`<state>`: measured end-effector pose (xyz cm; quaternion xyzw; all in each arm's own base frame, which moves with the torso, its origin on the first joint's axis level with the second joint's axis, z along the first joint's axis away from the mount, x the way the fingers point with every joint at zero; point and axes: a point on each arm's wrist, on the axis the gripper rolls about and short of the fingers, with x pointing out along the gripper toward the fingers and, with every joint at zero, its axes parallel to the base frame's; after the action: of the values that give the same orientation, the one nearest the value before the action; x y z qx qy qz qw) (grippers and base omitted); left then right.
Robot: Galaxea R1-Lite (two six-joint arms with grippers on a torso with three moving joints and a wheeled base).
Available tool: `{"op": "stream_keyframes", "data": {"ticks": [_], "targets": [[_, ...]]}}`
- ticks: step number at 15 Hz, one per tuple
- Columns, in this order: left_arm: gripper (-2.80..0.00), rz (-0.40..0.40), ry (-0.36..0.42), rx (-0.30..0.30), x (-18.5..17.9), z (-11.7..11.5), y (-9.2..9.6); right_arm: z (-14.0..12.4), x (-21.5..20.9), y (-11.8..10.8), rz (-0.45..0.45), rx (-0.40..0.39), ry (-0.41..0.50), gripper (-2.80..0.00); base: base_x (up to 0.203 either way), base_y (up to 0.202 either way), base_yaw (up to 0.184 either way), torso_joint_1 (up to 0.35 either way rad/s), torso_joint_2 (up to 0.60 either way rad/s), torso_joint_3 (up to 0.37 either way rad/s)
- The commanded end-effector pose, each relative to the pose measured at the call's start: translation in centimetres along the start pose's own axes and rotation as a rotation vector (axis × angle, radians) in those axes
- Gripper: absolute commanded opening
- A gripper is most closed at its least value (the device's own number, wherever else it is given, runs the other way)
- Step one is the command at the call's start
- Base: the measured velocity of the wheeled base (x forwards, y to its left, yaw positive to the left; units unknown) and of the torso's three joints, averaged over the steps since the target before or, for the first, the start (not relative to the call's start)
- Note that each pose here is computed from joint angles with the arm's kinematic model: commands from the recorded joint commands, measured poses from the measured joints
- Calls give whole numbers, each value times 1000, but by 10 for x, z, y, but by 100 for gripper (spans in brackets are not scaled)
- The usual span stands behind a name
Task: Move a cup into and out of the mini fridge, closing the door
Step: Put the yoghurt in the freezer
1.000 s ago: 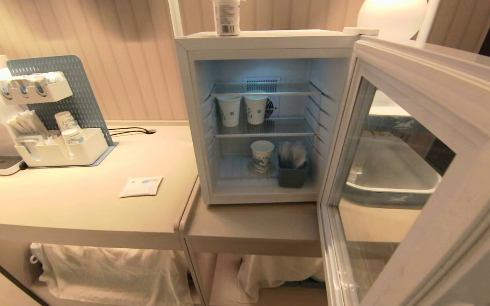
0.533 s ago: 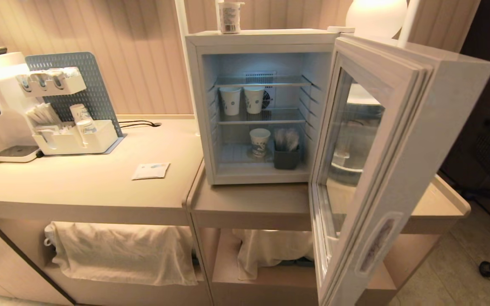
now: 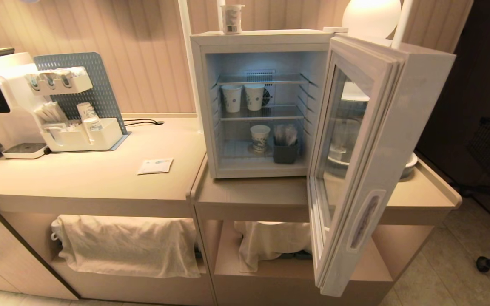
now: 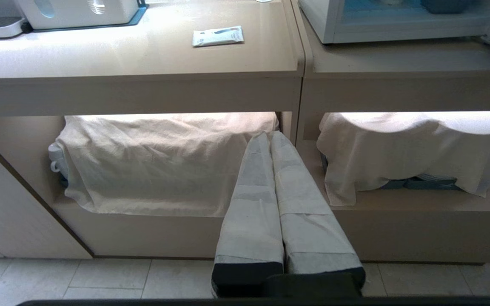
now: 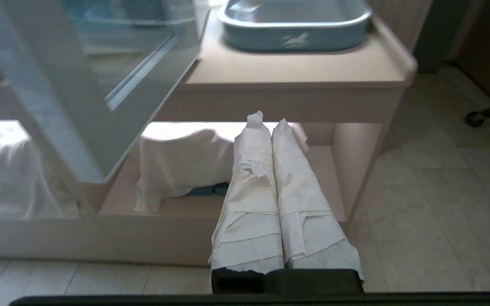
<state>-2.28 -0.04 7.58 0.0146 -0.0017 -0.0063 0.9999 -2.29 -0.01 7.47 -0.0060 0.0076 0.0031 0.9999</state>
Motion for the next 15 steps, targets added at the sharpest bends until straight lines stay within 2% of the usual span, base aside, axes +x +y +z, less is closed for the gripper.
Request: {"op": "stream_keyframes", "data": {"ticks": [1,15], "targets": [[-280,0,2,0,0,0,0,0,0,0,0,0,0,-280,1,141,-5,2,-1,3],[-280,0,2,0,0,0,0,0,0,0,0,0,0,-280,0,194,0,2,4,2]]}}
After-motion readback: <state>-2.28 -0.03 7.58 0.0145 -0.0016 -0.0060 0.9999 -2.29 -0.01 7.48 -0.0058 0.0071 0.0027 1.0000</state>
